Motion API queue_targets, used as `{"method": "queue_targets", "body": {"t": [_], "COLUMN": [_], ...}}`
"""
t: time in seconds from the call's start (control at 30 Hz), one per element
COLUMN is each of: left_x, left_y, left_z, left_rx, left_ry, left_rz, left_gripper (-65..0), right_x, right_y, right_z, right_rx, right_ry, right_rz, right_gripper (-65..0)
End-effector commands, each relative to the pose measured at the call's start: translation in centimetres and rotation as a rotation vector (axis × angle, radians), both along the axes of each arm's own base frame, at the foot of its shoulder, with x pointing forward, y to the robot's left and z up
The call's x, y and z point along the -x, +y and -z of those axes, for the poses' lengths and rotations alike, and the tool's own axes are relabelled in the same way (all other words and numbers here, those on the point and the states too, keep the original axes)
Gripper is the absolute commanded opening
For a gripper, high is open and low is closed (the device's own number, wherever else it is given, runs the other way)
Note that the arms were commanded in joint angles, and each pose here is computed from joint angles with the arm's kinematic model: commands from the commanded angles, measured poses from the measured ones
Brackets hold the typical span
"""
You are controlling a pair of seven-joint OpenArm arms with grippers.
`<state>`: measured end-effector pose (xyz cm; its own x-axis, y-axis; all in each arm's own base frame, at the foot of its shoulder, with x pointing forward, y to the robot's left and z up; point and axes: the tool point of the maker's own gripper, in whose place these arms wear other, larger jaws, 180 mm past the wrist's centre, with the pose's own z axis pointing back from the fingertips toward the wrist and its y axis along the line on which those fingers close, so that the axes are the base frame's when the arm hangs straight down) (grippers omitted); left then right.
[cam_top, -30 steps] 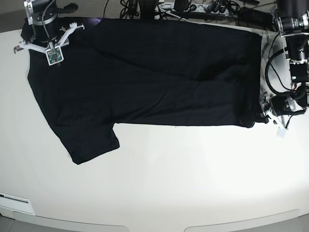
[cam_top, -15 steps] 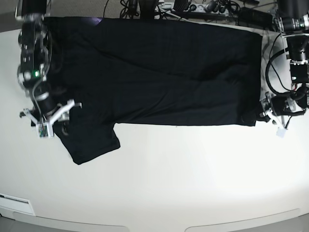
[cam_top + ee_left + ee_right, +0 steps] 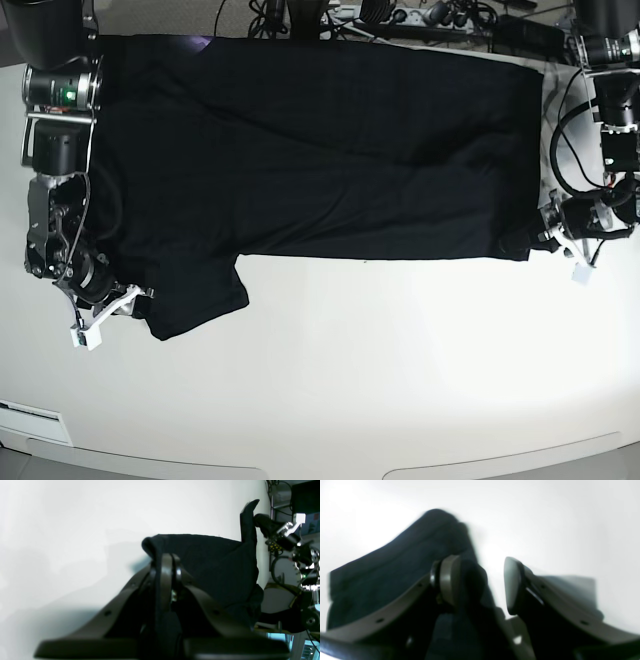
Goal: Fold the T-shirt properly
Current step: 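Grasp the hem corners with both grippers, then lift the hem with both grippers and fold it onto the shoulders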
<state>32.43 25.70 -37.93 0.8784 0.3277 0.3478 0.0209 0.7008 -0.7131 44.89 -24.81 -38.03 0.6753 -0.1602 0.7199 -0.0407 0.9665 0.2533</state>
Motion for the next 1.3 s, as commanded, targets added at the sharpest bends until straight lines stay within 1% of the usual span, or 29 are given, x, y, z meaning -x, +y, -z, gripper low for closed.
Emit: {"method": "queue_targets", "body": {"t": [0.0,0.07,0.17,0.27,0.37,0.4,0.43,0.5,0.6,0.67,0.73,0.8,0.87,0.93,1.0,1.1,1.17,1.27], "left_x": [1.3,1.3,1.3,1.3,1.3,1.3,1.3,1.2,0.5,-0.1,-0.6,-1.6,-2.5,-3.2,-3.2,-2.7,-2.1,-0.4], "left_y": [1.2,1.2,1.2,1.2,1.2,1.2,1.2,1.0,0.2,-0.6,-0.5,-0.2,0.0,-0.1,-0.6,-1.9,-2.6,-3.5], "left_z": [1.3,1.3,1.3,1.3,1.3,1.3,1.2,1.0,-0.7,-2.5,-3.5,-5.0,-6.4,-7.8,-8.7,-9.7,-10.5,-11.3], "left_rx": [-0.054,-0.054,-0.054,-0.055,-0.054,-0.054,-0.054,-0.049,0.018,0.074,0.053,0.026,0.0,-0.02,-0.044,-0.088,-0.122,-0.189], "left_ry": [0.078,0.078,0.077,0.078,0.077,0.077,0.075,0.055,-0.018,-0.081,-0.115,-0.18,-0.237,-0.274,-0.3,-0.328,-0.359,-0.391], "left_rz": [-0.001,-0.001,-0.001,-0.001,-0.001,-0.001,0.001,0.015,0.041,0.085,0.133,0.158,0.184,0.204,0.249,0.336,0.385,0.469], "left_gripper": [-65.0,-65.0,-65.0,-65.0,-65.0,-65.0,-65.0,-65.0,-65.0,-65.0,-65.0,-65.0,-65.0,-65.0,-65.0,-65.0,-65.0,-65.0], "right_x": [-1.4,-1.2,-0.1,0.6,0.7,0.7,0.7,0.5,1.0,2.0,3.4,4.8,6.4,8.3,10.6,13.6,15.2,17.2], "right_y": [-0.8,0.1,2.8,5.0,5.7,5.9,6.1,6.3,7.1,8.1,9.1,9.5,9.3,9.1,9.2,9.0,8.2,6.4], "right_z": [-2.0,-1.7,-1.6,-2.2,-2.9,-3.3,-3.6,-4.5,-6.1,-7.4,-9.0,-10.7,-11.8,-12.2,-12.3,-11.8,-11.5,-11.3], "right_rx": [-0.006,-0.054,-0.175,-0.274,-0.293,-0.298,-0.301,-0.309,-0.35,-0.413,-0.48,-0.5,-0.446,-0.364,-0.289,-0.166,-0.082,-0.005], "right_ry": [-0.052,-0.028,0.004,-0.011,-0.046,-0.062,-0.075,-0.088,-0.081,-0.061,-0.052,-0.078,-0.102,-0.11,-0.104,-0.07,-0.035,0.014], "right_rz": [0.011,-0.017,-0.115,-0.2,-0.252,-0.269,-0.285,-0.302,-0.355,-0.416,-0.491,-0.556,-0.608,-0.657,-0.711,-0.779,-0.808,-0.821], "right_gripper": [-34.6,-34.6,-34.6,-34.6,-35.7,-39.1,-46.3,-64.1,-65.0,-65.0,-65.0,-65.0,-65.0,-65.0,-65.0,-65.0,-65.0,-65.0]}}
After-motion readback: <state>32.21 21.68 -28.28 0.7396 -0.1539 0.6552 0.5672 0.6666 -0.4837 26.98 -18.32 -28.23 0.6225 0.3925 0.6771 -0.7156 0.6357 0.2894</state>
